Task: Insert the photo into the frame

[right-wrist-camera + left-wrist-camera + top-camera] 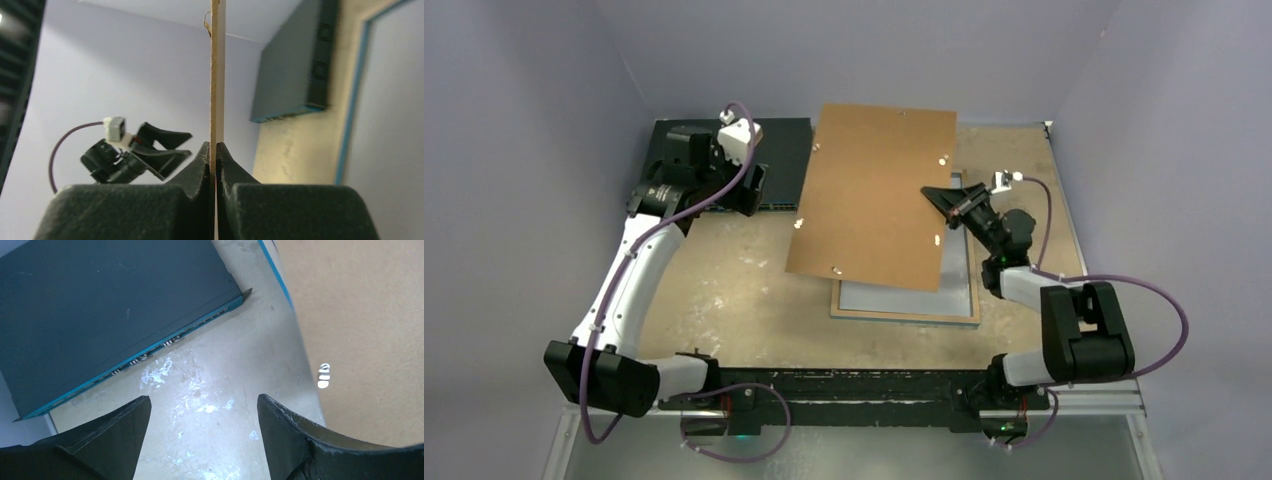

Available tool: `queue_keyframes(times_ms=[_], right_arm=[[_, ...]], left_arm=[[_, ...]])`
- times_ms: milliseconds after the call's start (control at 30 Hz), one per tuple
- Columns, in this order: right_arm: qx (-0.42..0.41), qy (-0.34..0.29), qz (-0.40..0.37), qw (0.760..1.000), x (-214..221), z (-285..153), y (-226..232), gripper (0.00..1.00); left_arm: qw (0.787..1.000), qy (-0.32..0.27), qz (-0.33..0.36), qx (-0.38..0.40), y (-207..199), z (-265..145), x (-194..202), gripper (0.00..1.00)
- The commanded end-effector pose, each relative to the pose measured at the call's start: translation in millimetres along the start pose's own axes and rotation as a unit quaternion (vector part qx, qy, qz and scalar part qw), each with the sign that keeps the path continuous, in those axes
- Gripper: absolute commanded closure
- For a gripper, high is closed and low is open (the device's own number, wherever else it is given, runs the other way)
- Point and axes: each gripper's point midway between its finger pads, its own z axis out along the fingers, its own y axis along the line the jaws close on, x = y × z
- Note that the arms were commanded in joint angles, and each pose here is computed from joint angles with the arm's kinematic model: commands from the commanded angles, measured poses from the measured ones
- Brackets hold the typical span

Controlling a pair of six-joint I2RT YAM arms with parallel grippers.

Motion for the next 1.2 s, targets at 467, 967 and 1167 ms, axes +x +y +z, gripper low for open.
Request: queue_keyframes(times_ms=[467, 967, 1167], right_arm=[[0.056, 0.07, -0.086, 0.992, -35, -80, -37, 1.0], [0.103, 0.053, -0.11, 0.987, -68, -68, -65, 1.0], [0.112, 0.053, -0.099, 0.987, -67, -69, -75, 1.0]], left_arm=[[0.999, 0.008, 0.024, 0.029, 5, 42, -3, 0.25], [0.999, 0.006, 0.034, 0.034, 4, 47, -3, 0.26], [0.999, 0.005, 0.035, 0.032, 5, 47, -3, 0.27]])
